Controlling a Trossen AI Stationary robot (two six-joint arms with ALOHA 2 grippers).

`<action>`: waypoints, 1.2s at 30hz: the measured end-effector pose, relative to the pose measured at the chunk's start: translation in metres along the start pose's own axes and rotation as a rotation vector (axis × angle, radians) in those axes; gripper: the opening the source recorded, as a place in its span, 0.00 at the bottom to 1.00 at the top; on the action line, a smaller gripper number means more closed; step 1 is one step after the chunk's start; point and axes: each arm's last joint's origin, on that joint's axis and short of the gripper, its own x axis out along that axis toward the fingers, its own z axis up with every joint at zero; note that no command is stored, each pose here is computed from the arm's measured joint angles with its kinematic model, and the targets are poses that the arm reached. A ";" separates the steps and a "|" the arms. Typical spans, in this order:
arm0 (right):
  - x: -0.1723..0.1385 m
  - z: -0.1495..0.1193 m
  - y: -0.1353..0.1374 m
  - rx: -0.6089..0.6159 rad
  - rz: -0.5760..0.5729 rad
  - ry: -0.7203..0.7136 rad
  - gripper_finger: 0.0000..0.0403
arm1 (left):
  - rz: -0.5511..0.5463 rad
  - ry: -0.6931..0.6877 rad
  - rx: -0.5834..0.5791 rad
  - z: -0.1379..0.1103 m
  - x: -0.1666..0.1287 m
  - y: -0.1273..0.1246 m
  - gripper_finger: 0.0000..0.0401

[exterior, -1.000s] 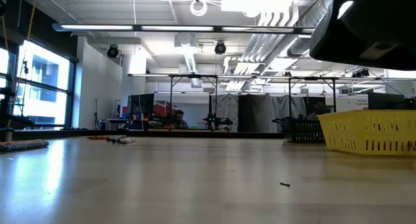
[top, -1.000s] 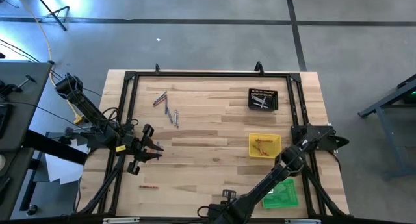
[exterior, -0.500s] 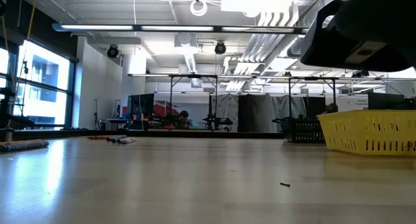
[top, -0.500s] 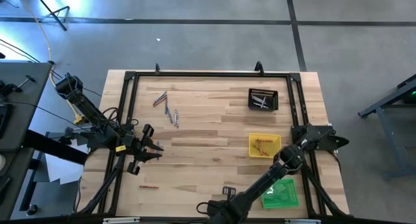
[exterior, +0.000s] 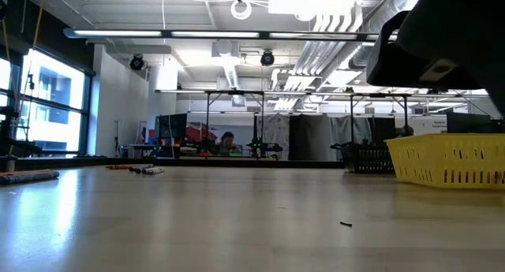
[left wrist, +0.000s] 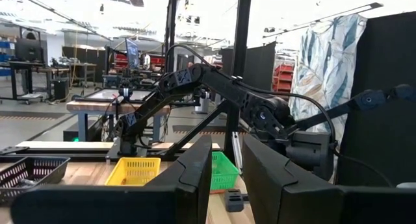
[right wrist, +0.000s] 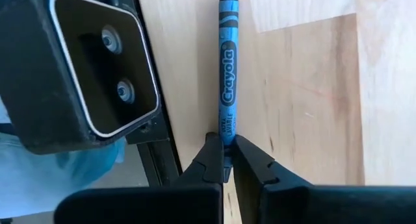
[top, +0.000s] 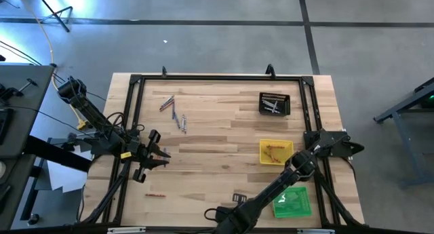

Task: Sort crayons
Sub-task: Put the blue crayon into the green basket

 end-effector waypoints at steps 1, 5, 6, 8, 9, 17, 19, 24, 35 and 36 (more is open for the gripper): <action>0.000 0.000 0.000 0.000 -0.003 -0.001 0.00 | 0.000 0.000 0.000 0.000 0.000 0.000 0.18; -0.002 0.000 -0.001 0.008 -0.003 0.006 0.00 | 0.000 0.000 0.000 0.000 0.000 0.000 0.18; -0.002 0.000 -0.001 0.009 -0.001 0.012 0.00 | 0.000 0.000 0.000 0.000 0.000 0.000 0.18; -0.003 -0.001 -0.002 0.005 -0.004 0.025 0.00 | 0.000 0.000 0.000 0.000 0.000 0.000 0.18; -0.004 -0.002 -0.003 -0.004 -0.016 0.038 0.00 | 0.000 0.000 -0.001 0.000 0.000 0.000 0.18; -0.018 -0.009 -0.017 -0.107 -0.120 0.119 0.00 | -0.001 0.000 -0.017 0.000 0.000 0.000 0.18; -0.023 -0.010 -0.023 -0.124 -0.172 0.137 0.00 | -0.001 0.001 -0.019 0.000 0.000 0.000 0.18; -0.040 -0.010 -0.034 -0.135 -0.242 0.150 0.00 | -0.001 0.002 -0.023 0.000 0.000 0.000 0.18; -0.119 -0.016 -0.055 -0.079 -0.377 -0.040 0.00 | -0.001 0.004 -0.046 0.000 0.000 0.000 0.18; -0.127 -0.016 -0.056 -0.077 -0.375 -0.076 0.00 | -0.001 0.004 -0.048 0.000 0.000 0.000 0.18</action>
